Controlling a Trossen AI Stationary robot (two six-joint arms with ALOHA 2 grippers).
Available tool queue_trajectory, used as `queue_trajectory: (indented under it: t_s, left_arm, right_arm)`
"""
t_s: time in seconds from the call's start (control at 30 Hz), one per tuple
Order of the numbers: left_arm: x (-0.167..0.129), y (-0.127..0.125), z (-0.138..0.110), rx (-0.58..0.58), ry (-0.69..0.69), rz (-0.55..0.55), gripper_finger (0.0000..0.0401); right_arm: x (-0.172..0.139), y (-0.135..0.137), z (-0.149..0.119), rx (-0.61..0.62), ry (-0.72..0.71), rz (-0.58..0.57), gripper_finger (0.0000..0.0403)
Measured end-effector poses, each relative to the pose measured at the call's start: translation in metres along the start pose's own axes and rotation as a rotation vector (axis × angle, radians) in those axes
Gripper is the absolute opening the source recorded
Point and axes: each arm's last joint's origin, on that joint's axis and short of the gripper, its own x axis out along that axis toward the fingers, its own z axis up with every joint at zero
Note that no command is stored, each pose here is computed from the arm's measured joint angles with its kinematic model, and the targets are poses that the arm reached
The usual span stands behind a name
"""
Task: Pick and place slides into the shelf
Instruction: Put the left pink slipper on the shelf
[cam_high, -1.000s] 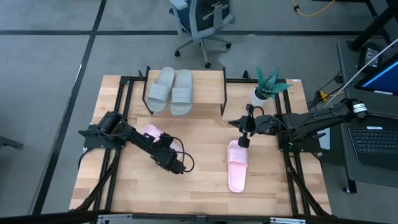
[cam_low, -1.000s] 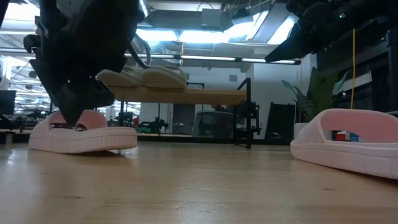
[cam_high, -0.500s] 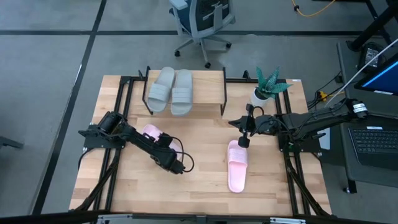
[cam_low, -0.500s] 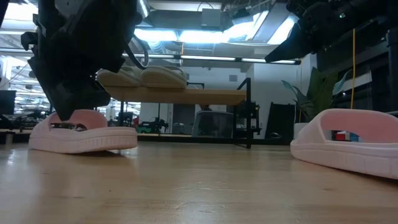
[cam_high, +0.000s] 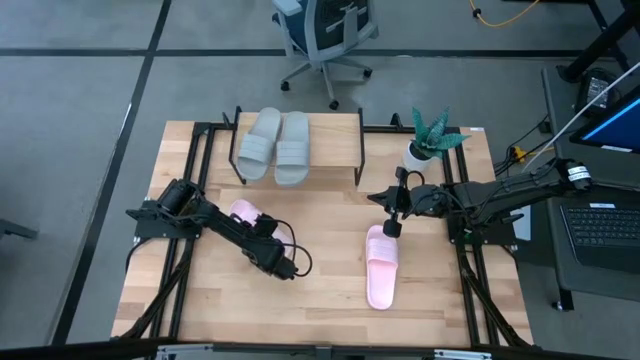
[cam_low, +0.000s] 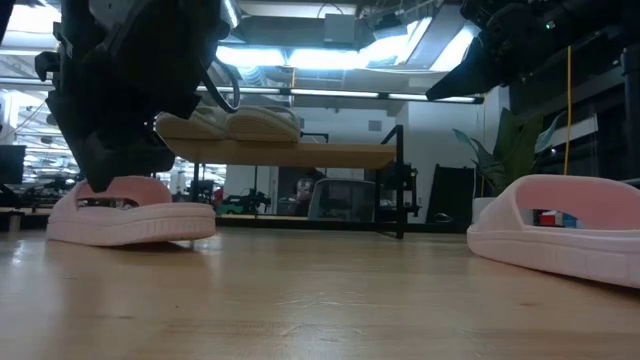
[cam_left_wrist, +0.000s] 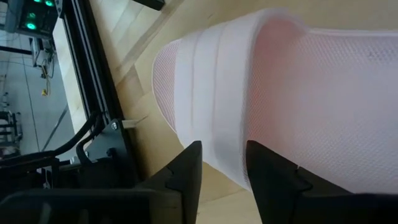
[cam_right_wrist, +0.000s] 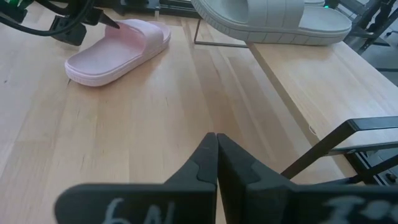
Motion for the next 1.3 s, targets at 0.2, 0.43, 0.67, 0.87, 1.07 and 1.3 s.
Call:
queue_trajectory:
  t_s: [0.2, 0.43, 0.67, 0.87, 1.07, 1.3]
  left_arm:
    - [0.000, 0.000, 0.000, 0.001, 0.009, 0.000, 0.0098]
    - [0.000, 0.000, 0.000, 0.001, 0.009, 0.001, 0.0035]
    - [0.000, 0.000, 0.000, 0.002, 0.009, 0.002, 0.0010]
    - [-0.001, 0.000, -0.002, 0.031, 0.006, 0.002, 0.0004]
    - [-0.002, 0.001, -0.004, 0.105, -0.004, 0.011, 0.0002]
    - [-0.016, 0.009, -0.004, 0.154, -0.066, 0.005, 0.0001]
  right_arm:
    - [0.000, 0.000, 0.000, 0.000, 0.000, 0.000, 0.0004]
    - [0.000, 0.000, 0.000, 0.000, 0.000, 0.000, 0.0004]
    - [0.000, 0.000, 0.000, 0.000, 0.000, 0.000, 0.0004]
    - [0.000, 0.000, 0.000, 0.000, 0.000, 0.000, 0.0004]
    - [0.000, 0.000, 0.000, 0.000, 0.000, 0.000, 0.0004]
    - [0.000, 0.000, 0.000, 0.006, -0.004, 0.000, 0.0004]
